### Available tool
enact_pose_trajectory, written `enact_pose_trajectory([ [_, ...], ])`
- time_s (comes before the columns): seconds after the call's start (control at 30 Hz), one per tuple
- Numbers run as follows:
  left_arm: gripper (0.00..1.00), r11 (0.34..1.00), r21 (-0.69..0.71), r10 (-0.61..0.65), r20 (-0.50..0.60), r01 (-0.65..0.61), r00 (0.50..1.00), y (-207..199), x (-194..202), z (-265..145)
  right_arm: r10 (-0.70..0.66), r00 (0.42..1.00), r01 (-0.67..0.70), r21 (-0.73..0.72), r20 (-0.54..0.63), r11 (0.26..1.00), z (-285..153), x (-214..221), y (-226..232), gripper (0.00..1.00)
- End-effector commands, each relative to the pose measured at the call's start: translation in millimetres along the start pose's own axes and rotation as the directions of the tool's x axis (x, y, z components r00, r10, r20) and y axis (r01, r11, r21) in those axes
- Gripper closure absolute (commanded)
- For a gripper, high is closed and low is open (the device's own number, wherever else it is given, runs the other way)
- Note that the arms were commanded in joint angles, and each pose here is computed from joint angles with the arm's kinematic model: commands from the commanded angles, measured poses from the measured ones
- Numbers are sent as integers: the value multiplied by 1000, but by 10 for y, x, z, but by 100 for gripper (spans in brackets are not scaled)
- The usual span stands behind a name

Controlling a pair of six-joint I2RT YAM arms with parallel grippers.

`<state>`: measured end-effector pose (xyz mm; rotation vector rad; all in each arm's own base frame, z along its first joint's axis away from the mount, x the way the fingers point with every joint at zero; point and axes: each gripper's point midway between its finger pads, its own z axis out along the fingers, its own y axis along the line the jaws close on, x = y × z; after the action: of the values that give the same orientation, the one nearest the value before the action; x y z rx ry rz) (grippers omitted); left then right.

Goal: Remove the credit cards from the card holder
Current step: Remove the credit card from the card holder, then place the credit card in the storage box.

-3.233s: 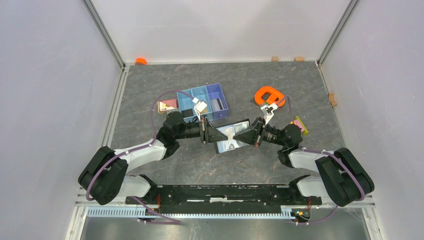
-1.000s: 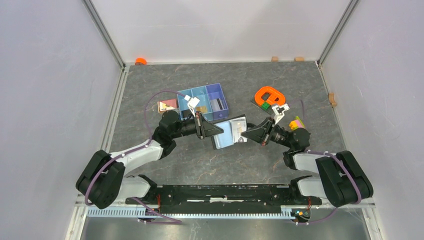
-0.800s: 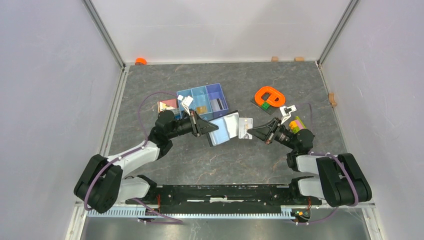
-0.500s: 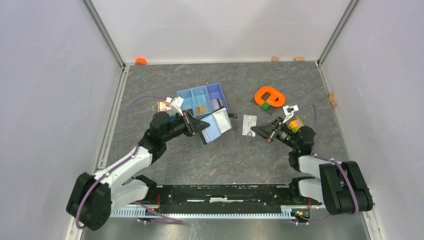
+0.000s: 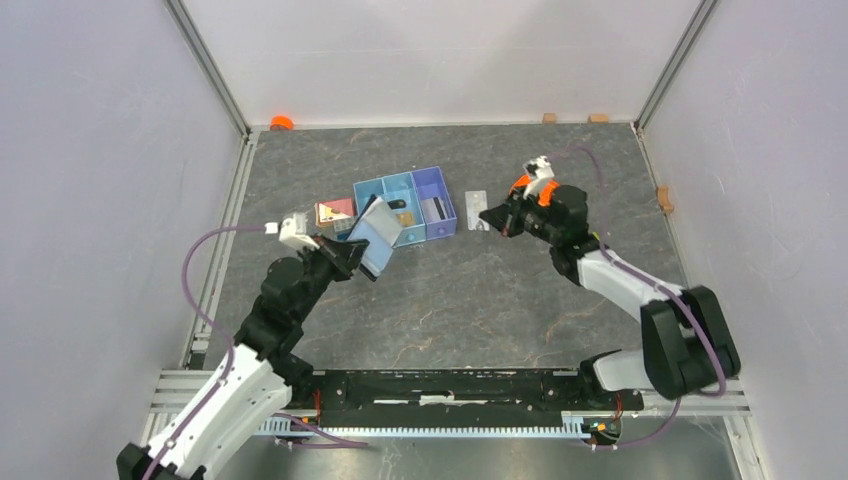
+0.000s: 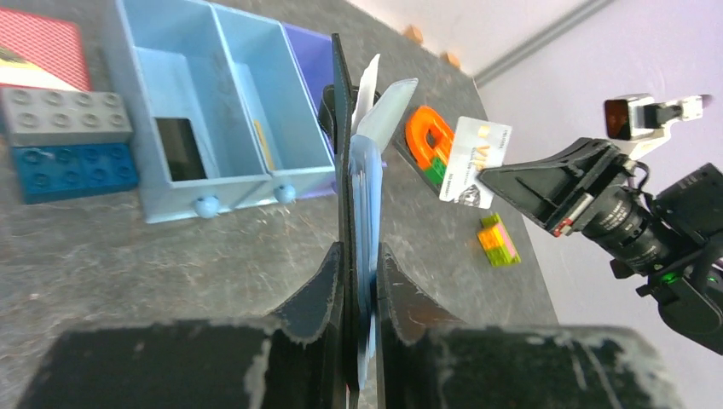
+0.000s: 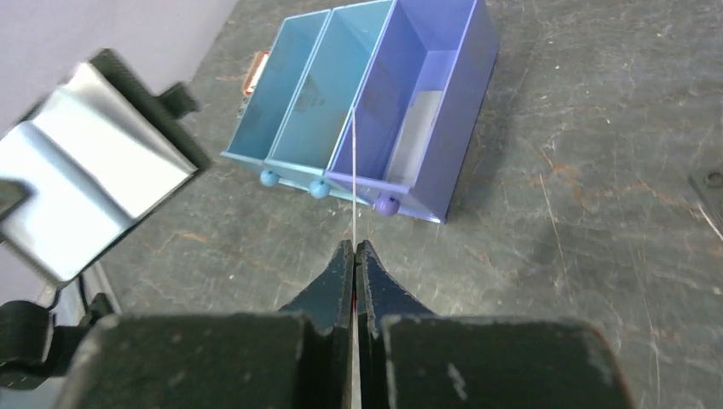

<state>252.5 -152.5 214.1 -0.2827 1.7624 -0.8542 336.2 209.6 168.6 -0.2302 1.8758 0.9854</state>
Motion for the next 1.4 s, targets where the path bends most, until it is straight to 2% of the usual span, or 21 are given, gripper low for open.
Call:
enact_pose_trajectory([
  [0.0,98,998,-64,12,182,0,983,145,-324,-215,-63,993,72,83,-99,994,386,-8,-86,100],
  [0.13,98,1000,-19,-5,247,10,969,96,-417,-331,-74,985,88,86,-156,992,761,-5,-66,100],
  [0.33,98,1000,-14,-13,219,17,976,82,-369,-292,-74,977,95,99,-198,990,1218,-33,-94,100],
  [0.6,98,1000,7,-14,199,12,980,29,-345,-250,-48,962,74,87,-268,993,1629,143,-69,100],
  [0.67,98,1000,9,-13,199,11,980,24,-345,-250,-39,959,68,94,-281,993,1669,187,-74,97],
  [0.7,98,1000,10,-13,199,11,980,21,-347,-251,-33,959,65,106,-282,992,1671,192,-84,90],
  [0.8,98,1000,14,-12,195,10,981,16,-337,-248,-34,963,77,151,-268,985,1600,110,-107,68],
  [1.03,98,999,39,-9,156,3,988,-28,-258,-184,-144,968,185,194,-207,963,1096,-261,58,57],
  [1.2,96,996,85,12,114,-22,993,-116,-186,-138,-222,961,250,177,-164,952,628,-252,183,50],
  [1.3,90,994,105,26,108,-37,994,-140,-161,-123,-254,956,276,163,-145,947,366,-188,241,44],
  [1.37,96,992,120,34,115,-48,993,-149,-154,-109,-269,956,285,154,-114,946,220,-145,270,34],
])
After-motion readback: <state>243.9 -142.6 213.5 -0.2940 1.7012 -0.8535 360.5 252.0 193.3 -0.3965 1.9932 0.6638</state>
